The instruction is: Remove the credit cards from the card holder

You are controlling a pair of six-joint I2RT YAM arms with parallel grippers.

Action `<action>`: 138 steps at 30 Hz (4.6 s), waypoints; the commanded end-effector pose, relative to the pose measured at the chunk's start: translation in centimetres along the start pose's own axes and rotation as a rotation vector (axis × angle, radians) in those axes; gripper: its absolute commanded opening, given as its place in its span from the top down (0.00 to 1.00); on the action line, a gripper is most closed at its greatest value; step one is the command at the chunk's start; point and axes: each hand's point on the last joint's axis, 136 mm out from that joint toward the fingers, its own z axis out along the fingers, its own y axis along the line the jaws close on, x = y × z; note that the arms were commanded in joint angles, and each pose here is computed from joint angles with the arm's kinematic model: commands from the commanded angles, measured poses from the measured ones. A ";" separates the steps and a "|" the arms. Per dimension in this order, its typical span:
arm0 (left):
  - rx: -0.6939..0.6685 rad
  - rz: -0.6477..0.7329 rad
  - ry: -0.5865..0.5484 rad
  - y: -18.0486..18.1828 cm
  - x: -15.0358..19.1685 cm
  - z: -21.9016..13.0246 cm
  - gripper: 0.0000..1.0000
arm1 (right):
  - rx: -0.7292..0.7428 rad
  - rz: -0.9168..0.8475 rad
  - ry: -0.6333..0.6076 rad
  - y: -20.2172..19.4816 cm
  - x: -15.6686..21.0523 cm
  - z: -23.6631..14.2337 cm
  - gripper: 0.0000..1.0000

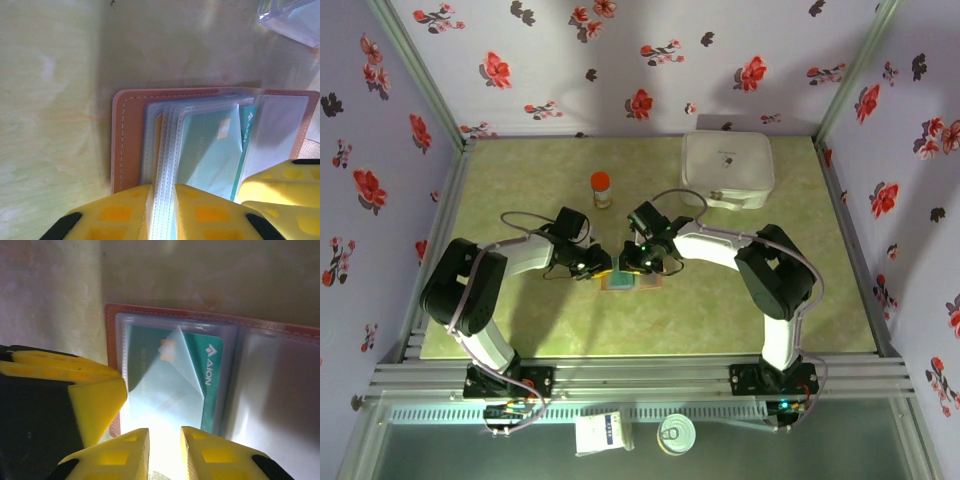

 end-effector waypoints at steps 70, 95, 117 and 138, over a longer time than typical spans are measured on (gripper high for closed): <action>-0.148 0.107 0.013 -0.2 -1.0 -1.2 0.87 | -0.091 0.033 -0.046 -1.2 -1.7 -2.6 0.82; -0.171 0.115 0.081 -0.2 0.2 1.4 0.99 | -0.097 0.072 0.026 -3.4 -1.2 0.2 0.77; -0.217 0.103 0.077 1.5 0.4 1.2 1.00 | -0.178 0.093 -0.002 -3.0 -1.3 -0.9 0.98; -0.149 0.094 0.056 -0.2 0.3 0.2 1.00 | 0.019 0.042 -0.080 -5.5 -1.0 -4.6 1.00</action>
